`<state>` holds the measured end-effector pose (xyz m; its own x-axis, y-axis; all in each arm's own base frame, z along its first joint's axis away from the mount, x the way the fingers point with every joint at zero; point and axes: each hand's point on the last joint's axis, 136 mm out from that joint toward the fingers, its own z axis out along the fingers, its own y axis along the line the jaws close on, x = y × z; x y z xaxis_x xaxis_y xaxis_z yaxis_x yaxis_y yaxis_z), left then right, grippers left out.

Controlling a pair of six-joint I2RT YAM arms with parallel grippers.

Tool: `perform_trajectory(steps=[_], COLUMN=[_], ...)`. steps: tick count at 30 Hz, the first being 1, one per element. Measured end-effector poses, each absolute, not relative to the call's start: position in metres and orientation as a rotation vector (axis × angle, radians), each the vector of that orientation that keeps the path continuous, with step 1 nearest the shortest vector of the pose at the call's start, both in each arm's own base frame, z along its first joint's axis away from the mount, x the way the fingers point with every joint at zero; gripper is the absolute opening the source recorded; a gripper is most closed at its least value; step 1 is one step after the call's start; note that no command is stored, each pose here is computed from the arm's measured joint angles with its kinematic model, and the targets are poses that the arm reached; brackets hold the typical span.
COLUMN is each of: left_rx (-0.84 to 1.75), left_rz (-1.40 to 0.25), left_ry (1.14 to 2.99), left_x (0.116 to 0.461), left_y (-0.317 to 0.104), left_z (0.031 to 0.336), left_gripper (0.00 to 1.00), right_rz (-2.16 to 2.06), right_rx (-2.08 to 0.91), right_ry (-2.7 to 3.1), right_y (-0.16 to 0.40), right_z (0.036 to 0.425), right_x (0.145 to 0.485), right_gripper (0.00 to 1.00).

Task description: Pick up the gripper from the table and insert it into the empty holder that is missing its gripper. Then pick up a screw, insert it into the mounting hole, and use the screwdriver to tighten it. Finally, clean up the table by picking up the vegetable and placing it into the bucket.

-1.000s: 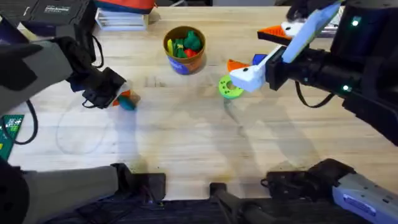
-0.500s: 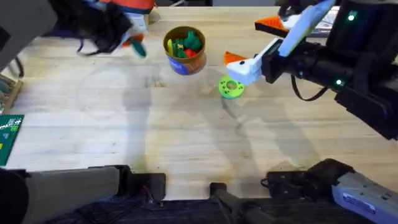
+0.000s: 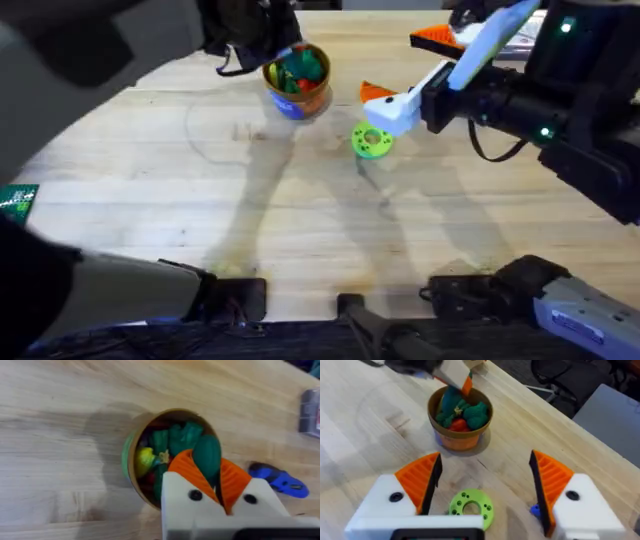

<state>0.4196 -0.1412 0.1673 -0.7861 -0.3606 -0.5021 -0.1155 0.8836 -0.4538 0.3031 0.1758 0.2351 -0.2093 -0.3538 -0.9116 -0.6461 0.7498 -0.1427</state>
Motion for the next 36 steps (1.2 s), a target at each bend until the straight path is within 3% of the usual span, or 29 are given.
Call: perform_trajectory(steps=[4, 6, 7, 13, 14, 15, 23, 29, 36], left_rx=[-0.354, -0.357, -0.354, -0.299, -0.284, -0.209, 0.07, 0.336, 0.443], left_rz=[-0.505, -0.5, -0.494, -0.483, -0.482, -0.472, -0.372, -0.247, -0.197], left_ry=[2.499, 2.506, 2.502, 2.487, 2.478, 2.442, 2.367, 2.405, 2.399], left_x=[0.422, 0.422, 0.423, 0.422, 0.421, 0.415, 0.355, 0.281, 0.257], left_y=[-0.141, -0.141, -0.14, -0.14, -0.14, -0.138, -0.119, -0.096, -0.088], left_z=[0.145, 0.141, 0.142, 0.151, 0.157, 0.185, 0.261, 0.277, 0.281], left_gripper=[0.108, 0.281, 0.551, 0.893, 0.916, 0.952, 0.989, 0.988, 0.988], right_rz=[0.324, 0.324, 0.324, 0.325, 0.325, 0.325, 0.342, 0.338, 0.343], right_rx=[-0.777, -0.777, -0.777, -0.785, -0.785, -0.779, -0.659, -0.62, -0.625], right_ry=[1.822, 1.822, 1.822, 1.853, 1.852, 1.851, 2.016, 2.178, 2.284], right_y=[0.176, 0.176, 0.176, 0.175, 0.175, 0.174, 0.149, 0.128, 0.122], right_z=[0.235, 0.235, 0.235, 0.228, 0.228, 0.229, 0.242, 0.264, 0.248], right_x=[0.303, 0.303, 0.303, 0.3, 0.3, 0.301, 0.297, 0.271, 0.253], right_gripper=[0.993, 0.993, 0.994, 0.994, 0.994, 0.993, 0.994, 0.993, 0.992])
